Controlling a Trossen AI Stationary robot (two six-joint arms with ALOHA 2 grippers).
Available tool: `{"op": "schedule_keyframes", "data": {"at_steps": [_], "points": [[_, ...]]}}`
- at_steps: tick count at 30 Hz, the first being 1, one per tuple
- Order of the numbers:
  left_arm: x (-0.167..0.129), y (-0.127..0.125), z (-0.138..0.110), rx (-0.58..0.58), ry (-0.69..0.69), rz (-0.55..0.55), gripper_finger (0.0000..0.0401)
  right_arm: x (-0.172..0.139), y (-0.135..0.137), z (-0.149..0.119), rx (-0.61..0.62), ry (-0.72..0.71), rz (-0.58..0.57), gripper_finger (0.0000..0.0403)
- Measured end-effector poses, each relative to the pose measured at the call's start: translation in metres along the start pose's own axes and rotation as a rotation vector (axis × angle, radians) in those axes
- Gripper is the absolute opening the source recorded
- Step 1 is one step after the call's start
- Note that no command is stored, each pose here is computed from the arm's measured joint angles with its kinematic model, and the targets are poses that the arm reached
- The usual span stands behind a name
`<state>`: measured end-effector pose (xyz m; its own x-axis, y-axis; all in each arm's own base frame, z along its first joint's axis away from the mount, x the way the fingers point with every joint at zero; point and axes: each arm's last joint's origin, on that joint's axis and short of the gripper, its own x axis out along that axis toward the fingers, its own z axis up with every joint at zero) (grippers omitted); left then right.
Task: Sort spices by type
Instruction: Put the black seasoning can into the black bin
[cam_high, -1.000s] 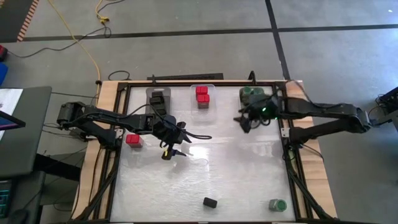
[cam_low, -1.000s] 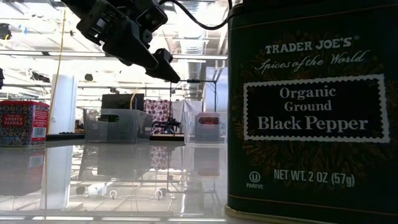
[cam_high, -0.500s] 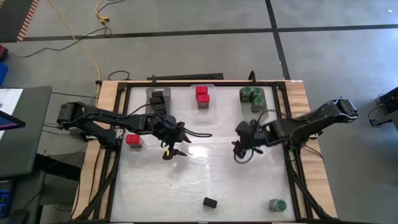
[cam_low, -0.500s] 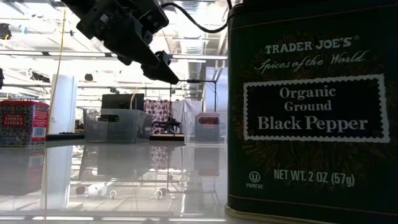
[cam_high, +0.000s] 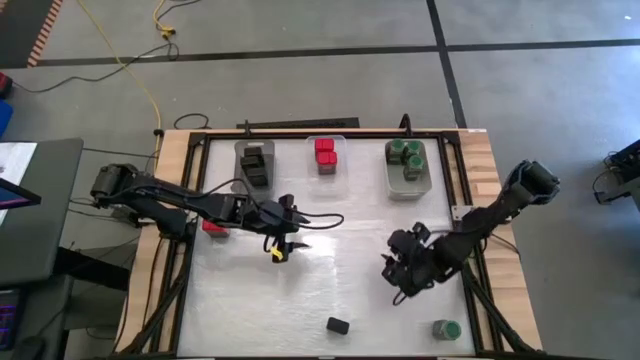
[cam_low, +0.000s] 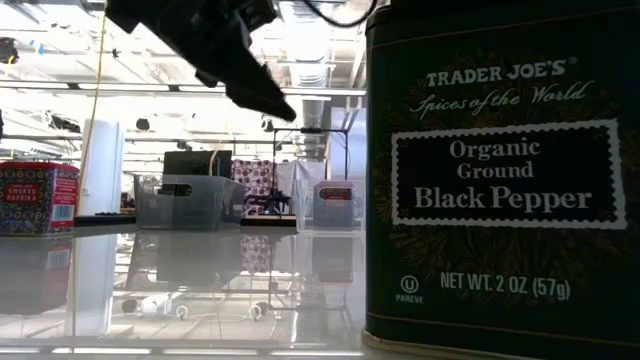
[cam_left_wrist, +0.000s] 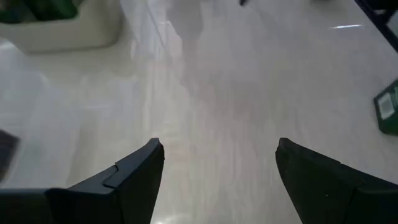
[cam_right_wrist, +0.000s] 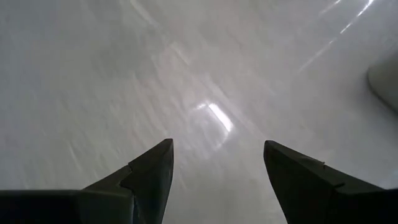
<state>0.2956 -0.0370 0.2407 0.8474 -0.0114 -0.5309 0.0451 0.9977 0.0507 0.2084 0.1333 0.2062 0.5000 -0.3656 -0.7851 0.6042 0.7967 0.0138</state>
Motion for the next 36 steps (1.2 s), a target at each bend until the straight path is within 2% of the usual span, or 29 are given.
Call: {"op": "schedule_keyframes", "data": {"at_steps": [7,11,15,21,30,36], "points": [[-0.008,-0.020,0.021,0.004,-0.050,0.016,0.0297,0.015,0.012,-0.025,-0.003,-0.060,-0.011,0.0276],[-0.013,-0.031,0.028,-0.002,-0.075,-0.008,0.0297,0.034,-0.002,-0.035,0.061,-0.063,0.069,0.0276],[-0.012,-0.043,0.034,-0.011,-0.086,-0.005,0.0297,0.036,-0.021,-0.034,0.131,-0.093,0.134,0.0276],[0.001,-0.061,0.048,-0.001,-0.064,-0.022,0.0297,0.032,-0.034,-0.032,0.175,-0.132,0.186,0.0276],[0.033,-0.096,0.072,-0.010,0.091,-0.053,0.0297,0.030,-0.035,-0.037,0.135,-0.123,0.185,0.0276],[0.051,-0.133,0.087,0.102,0.115,-0.105,0.0297,0.029,-0.034,-0.037,0.074,-0.131,0.199,0.0276]]}}
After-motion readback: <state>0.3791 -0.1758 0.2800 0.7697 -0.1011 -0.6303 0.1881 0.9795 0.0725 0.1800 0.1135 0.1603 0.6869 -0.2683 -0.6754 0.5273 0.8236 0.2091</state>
